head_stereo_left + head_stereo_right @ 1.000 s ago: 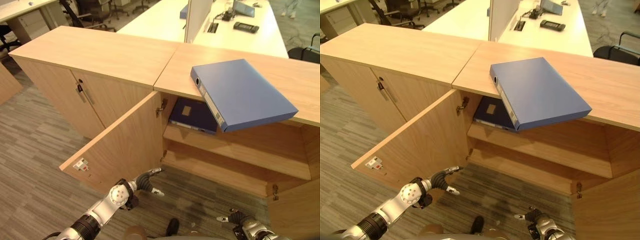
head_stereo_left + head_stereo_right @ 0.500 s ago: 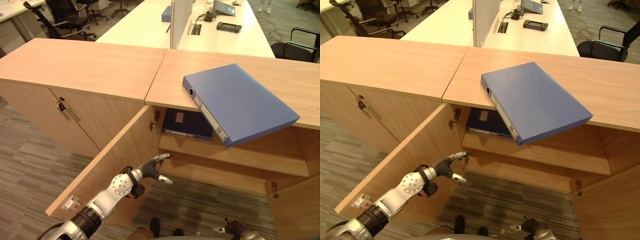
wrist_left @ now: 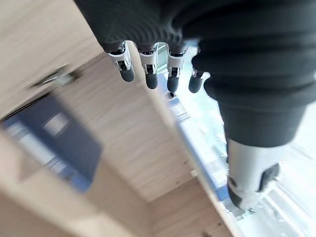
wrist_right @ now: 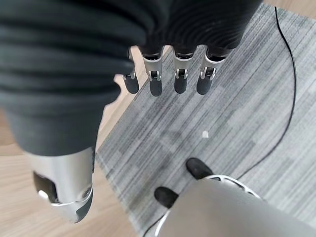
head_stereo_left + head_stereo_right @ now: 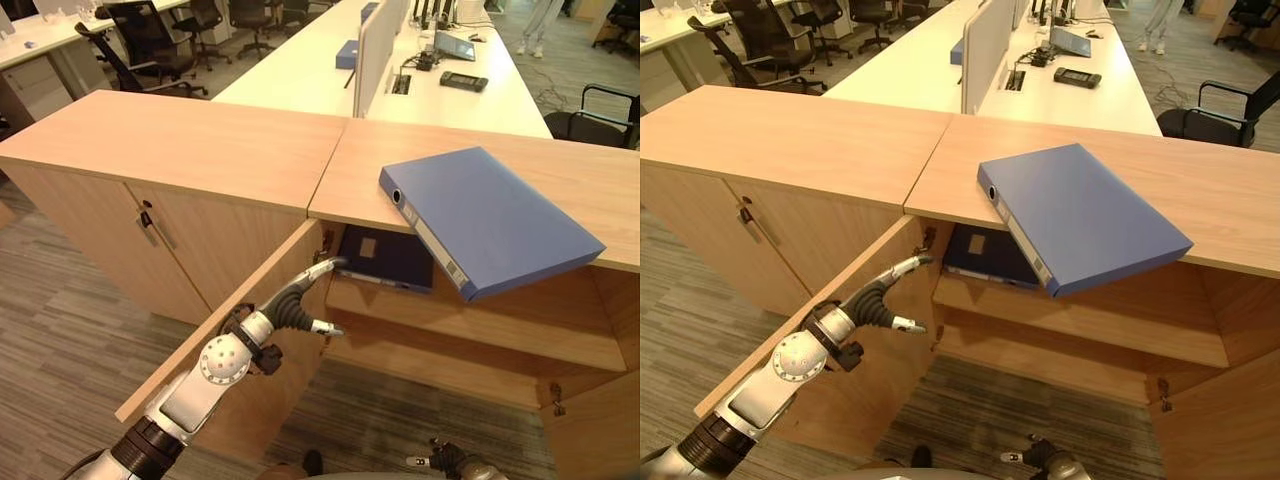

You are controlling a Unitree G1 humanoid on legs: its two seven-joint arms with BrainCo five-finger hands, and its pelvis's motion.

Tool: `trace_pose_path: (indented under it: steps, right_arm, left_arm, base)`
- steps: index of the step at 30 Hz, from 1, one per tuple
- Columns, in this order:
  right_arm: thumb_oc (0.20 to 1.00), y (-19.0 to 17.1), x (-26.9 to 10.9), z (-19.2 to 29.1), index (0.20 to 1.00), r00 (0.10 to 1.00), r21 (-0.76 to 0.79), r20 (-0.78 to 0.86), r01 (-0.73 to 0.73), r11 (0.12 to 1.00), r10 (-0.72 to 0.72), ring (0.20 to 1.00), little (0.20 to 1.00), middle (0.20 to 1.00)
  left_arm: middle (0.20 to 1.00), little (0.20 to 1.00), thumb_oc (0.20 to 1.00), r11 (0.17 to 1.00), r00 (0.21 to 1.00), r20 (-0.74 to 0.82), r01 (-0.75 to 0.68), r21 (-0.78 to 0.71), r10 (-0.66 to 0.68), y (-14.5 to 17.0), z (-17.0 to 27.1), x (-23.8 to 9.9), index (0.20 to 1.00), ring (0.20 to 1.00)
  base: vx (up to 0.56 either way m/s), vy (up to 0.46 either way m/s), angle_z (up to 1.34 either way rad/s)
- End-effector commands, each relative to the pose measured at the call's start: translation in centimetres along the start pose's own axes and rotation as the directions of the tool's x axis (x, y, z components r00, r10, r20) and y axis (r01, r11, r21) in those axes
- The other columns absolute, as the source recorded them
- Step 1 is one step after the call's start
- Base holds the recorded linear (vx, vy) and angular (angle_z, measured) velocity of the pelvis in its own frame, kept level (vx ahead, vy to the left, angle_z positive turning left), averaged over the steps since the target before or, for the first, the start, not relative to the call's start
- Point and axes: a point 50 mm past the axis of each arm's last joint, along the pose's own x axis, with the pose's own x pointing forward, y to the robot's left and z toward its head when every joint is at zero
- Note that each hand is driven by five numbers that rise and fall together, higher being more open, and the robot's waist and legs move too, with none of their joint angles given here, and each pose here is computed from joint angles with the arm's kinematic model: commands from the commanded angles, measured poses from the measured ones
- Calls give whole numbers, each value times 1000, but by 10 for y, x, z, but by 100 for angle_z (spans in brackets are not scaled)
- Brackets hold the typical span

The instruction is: Put the empty folder in the office cabinet

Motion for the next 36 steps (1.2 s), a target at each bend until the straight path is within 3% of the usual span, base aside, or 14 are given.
trace_pose_path:
  steps: [1, 5, 18, 26, 36]
  right_arm:
    - [1000, 0, 2, 6, 1000, 1000, 36, 6, 17, 999, -17, 1000, 1000, 1000]
    - [1000, -1, 1, 2, 1000, 1000, 33, -3, 29, 999, -29, 1000, 1000, 1000]
    - [1000, -18, -1, -5, 1000, 996, -2, -1, 95, 996, -95, 1000, 1000, 1000]
    - [1000, -24, 0, 17, 1000, 994, -12, 75, 81, 997, -80, 1000, 1000, 1000]
    - [1000, -11, -2, -6, 1000, 999, 29, 30, 30, 999, -31, 1000, 1000, 1000]
  left_arm:
    - [1000, 1000, 1000, 982, 965, 256, -93, 167, 48, 19, 44, 25, 1000, 1000]
    - [1000, 1000, 1000, 952, 928, 368, -159, 261, 54, 26, 66, 40, 1000, 1000]
    - [1000, 1000, 1000, 859, 854, 520, -258, 442, -11, 26, 99, 81, 1000, 1000]
    - [1000, 1000, 1000, 824, 844, 536, -322, 466, 26, 39, 101, 76, 1000, 1000]
    - [1000, 1000, 1000, 750, 842, 539, -372, 547, 24, 46, 100, 76, 1000, 1000]
  base:
    - [0, 0, 0]
    - [-4, -5, -4]
    - [-9, 21, -13]
    - [-64, 68, -60]
    - [141, -178, 14]
